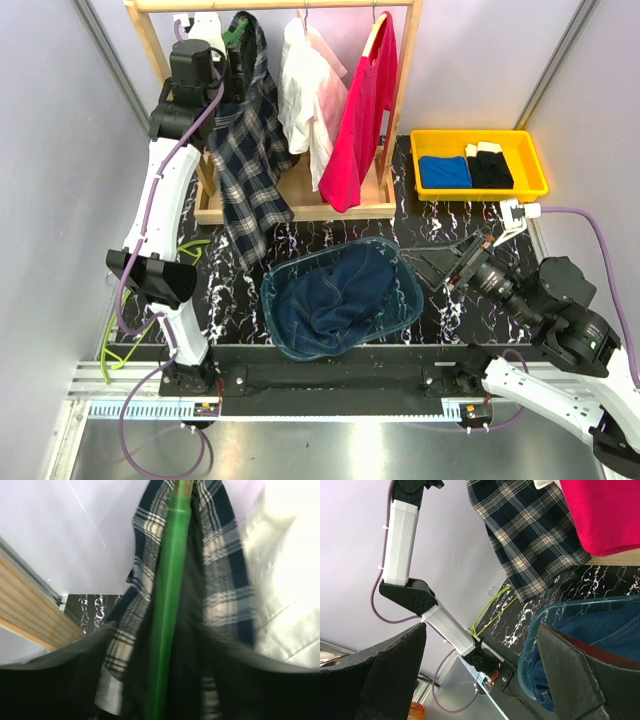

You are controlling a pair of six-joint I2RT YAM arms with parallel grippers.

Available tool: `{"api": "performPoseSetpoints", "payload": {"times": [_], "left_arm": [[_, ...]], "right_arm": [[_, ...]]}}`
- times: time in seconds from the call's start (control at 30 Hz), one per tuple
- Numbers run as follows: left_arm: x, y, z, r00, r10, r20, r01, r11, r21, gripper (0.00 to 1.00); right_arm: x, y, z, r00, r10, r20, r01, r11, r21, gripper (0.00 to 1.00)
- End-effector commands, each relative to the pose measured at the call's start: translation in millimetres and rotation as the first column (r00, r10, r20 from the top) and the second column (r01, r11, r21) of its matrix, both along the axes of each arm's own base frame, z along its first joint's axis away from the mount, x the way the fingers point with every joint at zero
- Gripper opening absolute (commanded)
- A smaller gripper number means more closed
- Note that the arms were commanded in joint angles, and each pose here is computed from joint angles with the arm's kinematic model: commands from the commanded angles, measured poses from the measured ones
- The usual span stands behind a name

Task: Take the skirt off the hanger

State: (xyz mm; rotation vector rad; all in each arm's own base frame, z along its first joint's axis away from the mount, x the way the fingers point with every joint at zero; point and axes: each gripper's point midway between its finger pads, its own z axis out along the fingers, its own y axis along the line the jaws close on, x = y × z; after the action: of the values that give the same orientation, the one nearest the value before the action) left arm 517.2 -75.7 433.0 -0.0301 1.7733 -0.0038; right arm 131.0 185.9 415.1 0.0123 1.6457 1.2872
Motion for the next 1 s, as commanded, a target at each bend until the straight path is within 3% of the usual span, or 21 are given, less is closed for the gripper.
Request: {"api": "performPoseSetpoints", "payload": {"times": [0.0,0.03,0.13,0.4,0.67,0.83,0.97], "left_arm": [[0,-2,38,0.995,-0.011,0.104,0.014,0.999,-0.034,0.35],[0,-2,39,0.994,-0.008,0.105,0.012,0.999,-0.038,0.16],[-5,-3,46,0.993,-0.02,0.119,0.025,0.999,-0.041,0.0],[-39,-1,103,0.964,-0.071,0.255,0.079,0.997,-0.021,0.0],[-95,7,181,0.886,-0.1,0.452,0.104,0.994,0.015,0.0],[-123,4,179,0.882,-0.154,0.445,0.15,0.988,0.044,0.0],[-165,0,147,0.894,-0.251,0.371,0.225,0.968,0.114,0.0]], "right_arm": [[1,-5,8,1.0,-0.026,-0.001,0.026,0.999,0.02,1.0],[1,-5,7,1.0,-0.024,-0.006,0.024,1.0,0.018,1.0],[2,-3,4,1.0,-0.021,-0.012,0.021,1.0,0.013,1.0],[6,7,2,1.0,0.001,-0.014,-0.001,1.0,-0.014,1.0],[9,18,0,1.0,0.026,-0.014,-0.027,0.999,-0.025,1.0],[10,19,0,1.0,0.025,-0.012,-0.025,0.999,-0.02,1.0],[13,19,4,1.0,0.014,0.006,-0.013,1.0,-0.022,1.0]]}}
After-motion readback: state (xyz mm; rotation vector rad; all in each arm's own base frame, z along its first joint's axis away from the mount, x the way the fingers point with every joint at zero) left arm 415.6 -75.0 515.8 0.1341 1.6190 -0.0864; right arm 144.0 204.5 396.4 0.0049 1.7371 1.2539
